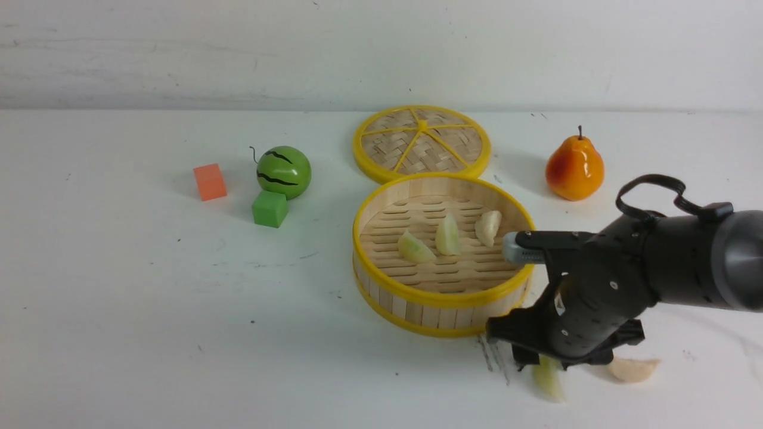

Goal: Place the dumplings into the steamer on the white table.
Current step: 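Reach for and grasp a dumpling lying on the table beside the steamer, then place the dumpling in the bamboo steamer basket with the right gripper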

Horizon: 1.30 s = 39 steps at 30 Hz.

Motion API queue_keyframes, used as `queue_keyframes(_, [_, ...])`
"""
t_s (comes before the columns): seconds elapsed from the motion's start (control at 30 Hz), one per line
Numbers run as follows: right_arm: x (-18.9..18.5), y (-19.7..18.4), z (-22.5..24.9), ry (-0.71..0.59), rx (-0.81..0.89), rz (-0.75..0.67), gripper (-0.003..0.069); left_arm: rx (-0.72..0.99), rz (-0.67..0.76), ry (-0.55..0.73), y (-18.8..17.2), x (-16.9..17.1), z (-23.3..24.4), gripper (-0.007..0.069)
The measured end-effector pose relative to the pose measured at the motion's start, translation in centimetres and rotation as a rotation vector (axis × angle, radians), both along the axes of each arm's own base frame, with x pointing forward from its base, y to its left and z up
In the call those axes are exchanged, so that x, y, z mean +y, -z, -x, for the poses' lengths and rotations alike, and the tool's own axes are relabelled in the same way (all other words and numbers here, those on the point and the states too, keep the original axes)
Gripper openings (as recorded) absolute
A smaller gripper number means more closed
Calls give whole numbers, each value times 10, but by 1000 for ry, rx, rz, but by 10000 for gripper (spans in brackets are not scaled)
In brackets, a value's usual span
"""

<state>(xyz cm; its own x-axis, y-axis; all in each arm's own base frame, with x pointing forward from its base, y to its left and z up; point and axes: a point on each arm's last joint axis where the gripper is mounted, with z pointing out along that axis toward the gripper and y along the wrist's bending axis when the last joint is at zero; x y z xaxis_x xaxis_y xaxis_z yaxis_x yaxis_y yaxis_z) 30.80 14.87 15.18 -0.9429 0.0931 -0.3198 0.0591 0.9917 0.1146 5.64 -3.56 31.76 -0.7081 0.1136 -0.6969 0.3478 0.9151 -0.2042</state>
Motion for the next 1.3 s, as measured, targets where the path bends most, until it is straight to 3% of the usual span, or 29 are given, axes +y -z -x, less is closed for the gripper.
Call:
queue_keyframes(0.07, [-1, 0, 1, -26, 7, 16, 361, 1, 1, 0, 0, 0, 0, 1])
queue_keyframes(0.2, [-2, -6, 6, -109, 33, 35, 160, 1, 1, 0, 0, 0, 0, 4])
queue_keyframes(0.33, [-2, -20, 17, -170, 69, 16, 165, -1, 2, 0, 0, 0, 0, 6])
queue_keyframes(0.6, [22, -115, -12, -307, -190, -127, 165, -51, 36, 3, -4, -2, -3, 6])
queue_keyframes(0.73, [35, -127, -37, -318, -260, -152, 165, -53, 39, 3, -4, -3, -3, 10])
queue_keyframes(0.9, [53, -113, -71, -308, -271, -168, 165, -53, 43, 4, -5, -3, -3, 15])
queue_keyframes(1.0, [67, -82, -92, -278, -215, -210, 165, -38, 48, 7, -4, -3, -2, 18])
queue_keyframes(1.13, [74, -52, -101, -250, -160, -234, 165, -14, 39, 8, -2, -3, -1, 21])
queue_keyframes(1.3, [75, -42, -104, -248, -144, -228, 167, -1, 30, 8, -1, -2, 0, 27])
